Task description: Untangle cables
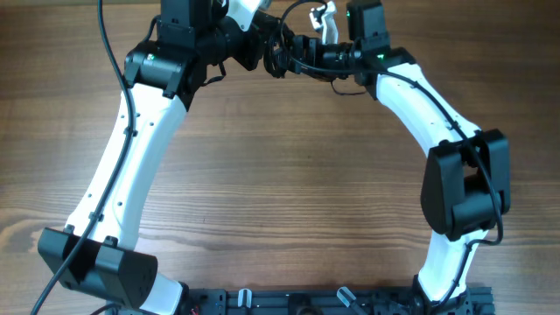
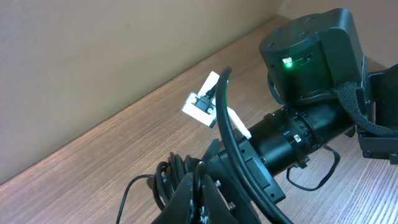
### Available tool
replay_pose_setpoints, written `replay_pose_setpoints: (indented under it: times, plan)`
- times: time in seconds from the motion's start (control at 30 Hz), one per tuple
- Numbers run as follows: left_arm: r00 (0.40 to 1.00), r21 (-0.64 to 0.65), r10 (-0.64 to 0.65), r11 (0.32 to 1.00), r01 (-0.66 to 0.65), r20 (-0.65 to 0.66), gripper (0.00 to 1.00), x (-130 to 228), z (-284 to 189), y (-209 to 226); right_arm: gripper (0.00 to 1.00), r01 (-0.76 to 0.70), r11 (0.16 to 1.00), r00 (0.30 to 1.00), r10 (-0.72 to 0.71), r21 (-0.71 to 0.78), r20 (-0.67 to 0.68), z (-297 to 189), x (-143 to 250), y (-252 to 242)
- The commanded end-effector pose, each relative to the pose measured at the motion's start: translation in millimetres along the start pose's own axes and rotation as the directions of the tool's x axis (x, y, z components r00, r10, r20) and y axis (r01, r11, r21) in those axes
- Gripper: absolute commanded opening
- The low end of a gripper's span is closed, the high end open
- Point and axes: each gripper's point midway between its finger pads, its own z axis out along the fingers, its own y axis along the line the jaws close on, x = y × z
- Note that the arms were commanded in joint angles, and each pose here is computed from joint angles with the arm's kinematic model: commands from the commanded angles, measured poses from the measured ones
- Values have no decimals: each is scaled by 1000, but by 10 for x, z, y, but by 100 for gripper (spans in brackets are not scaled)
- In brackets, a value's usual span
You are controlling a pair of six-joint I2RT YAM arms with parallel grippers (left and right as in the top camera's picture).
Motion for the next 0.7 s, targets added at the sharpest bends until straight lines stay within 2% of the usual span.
replay_pose_setpoints:
  times: [0.0, 0.07, 0.13, 0.17, 0.4, 0.53, 0.67]
  plan:
    - [999, 8, 6, 1000, -7, 45, 4, -158, -128, -52, 60, -33, 999, 999, 33, 11, -8, 97, 38, -75]
    - [999, 8, 7, 1000, -7, 46, 4, -158, -129, -48, 47, -33, 999, 999, 33, 11, -9, 97, 39, -74]
    - [999, 3, 8, 1000, -8, 49, 4, -166, -131, -37, 12, -38, 999, 999, 38, 13, -10, 93, 44, -83]
    - [999, 1, 8, 1000, -9, 48, 4, -165, -132, -30, 4, -41, 999, 999, 41, 15, -10, 86, 43, -92]
    - [999, -71, 10, 997, -7, 34, 4, -134, -152, 124, 4, -69, 997, 997, 70, 28, -17, -29, 33, -216]
    - [999, -101, -7, 995, 11, 34, 4, -102, -214, 281, 4, -104, 984, 994, 108, 145, -19, -210, 82, -571]
    - [999, -136, -42, 990, 43, 14, 4, -3, -301, 474, 4, -109, 976, 993, 117, 188, -34, -354, 127, -751]
